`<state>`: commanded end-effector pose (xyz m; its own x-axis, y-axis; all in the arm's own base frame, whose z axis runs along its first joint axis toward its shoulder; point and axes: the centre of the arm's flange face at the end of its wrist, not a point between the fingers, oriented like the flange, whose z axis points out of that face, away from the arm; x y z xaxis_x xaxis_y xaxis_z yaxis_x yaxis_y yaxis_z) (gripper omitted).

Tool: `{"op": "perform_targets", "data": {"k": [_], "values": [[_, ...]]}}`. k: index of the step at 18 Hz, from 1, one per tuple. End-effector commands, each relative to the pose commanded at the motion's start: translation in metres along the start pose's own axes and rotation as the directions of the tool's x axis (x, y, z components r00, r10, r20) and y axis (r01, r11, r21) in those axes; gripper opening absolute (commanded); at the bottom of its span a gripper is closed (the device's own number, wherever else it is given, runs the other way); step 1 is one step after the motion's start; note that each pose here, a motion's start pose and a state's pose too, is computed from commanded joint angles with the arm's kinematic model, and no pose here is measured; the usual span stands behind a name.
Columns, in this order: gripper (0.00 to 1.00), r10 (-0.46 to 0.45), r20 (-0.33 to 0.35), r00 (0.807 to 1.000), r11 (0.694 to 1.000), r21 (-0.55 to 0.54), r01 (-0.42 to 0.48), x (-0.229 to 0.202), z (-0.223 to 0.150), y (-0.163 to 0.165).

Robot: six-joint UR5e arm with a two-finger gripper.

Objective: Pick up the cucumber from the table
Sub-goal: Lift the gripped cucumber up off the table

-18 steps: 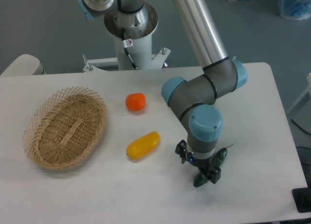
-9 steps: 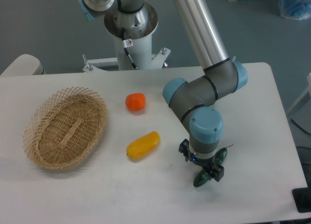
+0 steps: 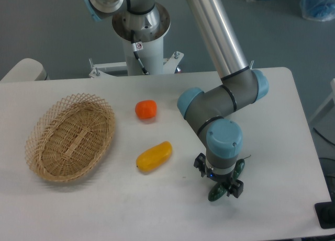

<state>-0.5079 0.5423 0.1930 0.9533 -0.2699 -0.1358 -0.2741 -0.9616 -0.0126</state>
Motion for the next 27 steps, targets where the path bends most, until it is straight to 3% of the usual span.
{"op": "perform_targets", "data": {"k": [1,4,6,7,11,15,24,27], "values": [[0.92,0.003,0.003,1.0,1.0,0.001,-0.003,0.0,0.0,0.0],[0.3,0.0,0.0,1.0,1.0,-0.003,0.0,0.001,0.001,0.001],[0.05,0.0,0.003,1.0,1.0,-0.003,0.0,-0.001,-0.001,0.001],[0.0,-0.002,0.006,1.0,1.0,-0.002,0.002,-0.003,-0.003,0.003],[0.0,-0.001,0.016,1.0,1.0,0.0,0.001,-0.005,-0.013,0.003],[0.0,0.012,-0.032,0.999,1.0,-0.015,-0.012,-0.002,-0.034,0.005],[0.0,0.027,-0.052,0.998,0.999,-0.016,-0.028,0.013,-0.057,0.001],[0.0,0.058,-0.072,0.996,0.998,-0.016,-0.059,0.03,-0.065,-0.016]]}}
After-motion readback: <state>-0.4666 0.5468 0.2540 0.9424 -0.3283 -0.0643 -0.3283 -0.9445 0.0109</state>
